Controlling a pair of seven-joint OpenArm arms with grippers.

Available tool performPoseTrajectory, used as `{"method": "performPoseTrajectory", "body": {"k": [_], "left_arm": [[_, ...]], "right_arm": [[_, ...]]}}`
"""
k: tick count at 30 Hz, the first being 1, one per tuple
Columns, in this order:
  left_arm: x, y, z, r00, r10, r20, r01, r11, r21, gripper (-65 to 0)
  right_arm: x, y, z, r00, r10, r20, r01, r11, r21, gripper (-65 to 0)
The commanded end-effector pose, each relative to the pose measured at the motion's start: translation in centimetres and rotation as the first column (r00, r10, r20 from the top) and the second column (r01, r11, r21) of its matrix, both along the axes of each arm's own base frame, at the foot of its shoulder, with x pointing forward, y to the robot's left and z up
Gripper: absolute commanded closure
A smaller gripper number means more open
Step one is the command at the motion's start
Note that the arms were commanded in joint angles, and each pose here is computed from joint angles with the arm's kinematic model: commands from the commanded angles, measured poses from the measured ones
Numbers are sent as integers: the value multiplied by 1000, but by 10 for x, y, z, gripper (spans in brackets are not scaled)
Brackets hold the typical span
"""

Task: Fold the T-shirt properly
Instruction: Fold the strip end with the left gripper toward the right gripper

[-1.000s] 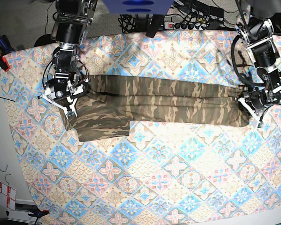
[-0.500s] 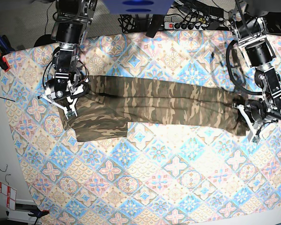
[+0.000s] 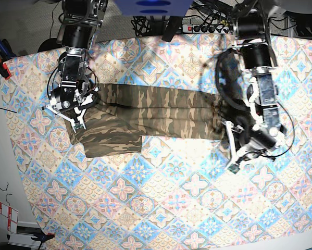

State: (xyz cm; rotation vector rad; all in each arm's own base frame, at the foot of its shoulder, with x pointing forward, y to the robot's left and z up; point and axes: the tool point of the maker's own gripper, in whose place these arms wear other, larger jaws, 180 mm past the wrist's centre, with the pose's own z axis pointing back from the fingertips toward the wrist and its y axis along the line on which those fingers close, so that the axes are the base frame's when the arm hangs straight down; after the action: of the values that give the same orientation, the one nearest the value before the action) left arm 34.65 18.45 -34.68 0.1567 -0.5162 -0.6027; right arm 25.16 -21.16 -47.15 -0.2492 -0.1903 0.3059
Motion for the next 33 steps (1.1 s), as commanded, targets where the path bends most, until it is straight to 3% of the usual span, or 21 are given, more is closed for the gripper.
{"method": "performPoseTrajectory", "body": {"k": [1, 14, 21, 25, 28, 33], "left_arm": [[12, -15, 14, 998, -26, 49, 26, 1000, -5, -85], [7, -152, 15, 961, -271, 45, 269, 962, 53, -85], [2, -186, 7, 924, -379, 40, 377, 925, 59, -85], [4, -185, 11, 926, -372, 58, 369, 928, 57, -90], [12, -167, 22, 945, -315, 89, 311, 949, 59, -105], [25, -115, 41, 978, -149, 147, 139, 987, 78, -290]], "right_arm": [[10, 1, 7, 999, 3, 33, -3, 1000, 3, -304], [10, 1, 7, 999, 3, 33, -3, 1000, 3, -304], [10, 2, 7, 999, 3, 33, -3, 1000, 5, -304], [10, 0, 7, 999, 1, 33, -1, 1000, 2, -304], [9, 0, 7, 1000, 1, 31, -1, 1000, 2, -307], [9, 0, 7, 1000, 1, 31, -1, 1000, 2, -307]]}}
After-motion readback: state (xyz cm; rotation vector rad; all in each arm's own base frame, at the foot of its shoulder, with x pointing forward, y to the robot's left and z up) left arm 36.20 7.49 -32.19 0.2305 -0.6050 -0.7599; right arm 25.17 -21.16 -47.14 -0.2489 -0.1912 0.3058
